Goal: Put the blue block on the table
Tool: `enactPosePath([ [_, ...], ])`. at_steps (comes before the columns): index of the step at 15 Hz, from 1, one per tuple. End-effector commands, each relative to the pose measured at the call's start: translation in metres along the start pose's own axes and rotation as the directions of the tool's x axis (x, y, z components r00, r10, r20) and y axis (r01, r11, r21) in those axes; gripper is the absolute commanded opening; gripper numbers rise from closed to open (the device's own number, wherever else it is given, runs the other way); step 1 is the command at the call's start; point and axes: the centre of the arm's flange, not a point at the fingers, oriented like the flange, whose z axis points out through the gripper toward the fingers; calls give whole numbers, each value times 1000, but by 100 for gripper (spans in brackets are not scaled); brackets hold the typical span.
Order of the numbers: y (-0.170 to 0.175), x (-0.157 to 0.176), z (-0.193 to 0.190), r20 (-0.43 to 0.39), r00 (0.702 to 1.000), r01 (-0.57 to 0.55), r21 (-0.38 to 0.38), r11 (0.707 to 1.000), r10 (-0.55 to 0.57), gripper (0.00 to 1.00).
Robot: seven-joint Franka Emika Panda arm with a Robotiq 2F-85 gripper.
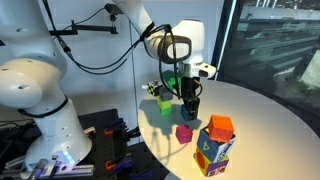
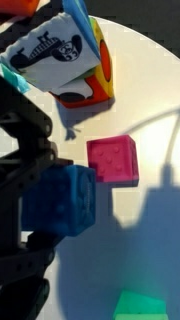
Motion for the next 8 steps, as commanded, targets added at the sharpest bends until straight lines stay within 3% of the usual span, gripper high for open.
enactPosePath([
  [1,-15,18,-2,13,1000,-14,-13,1000,14,31],
  [8,-44,35,15,52,998,36,-10,999,-36,31],
])
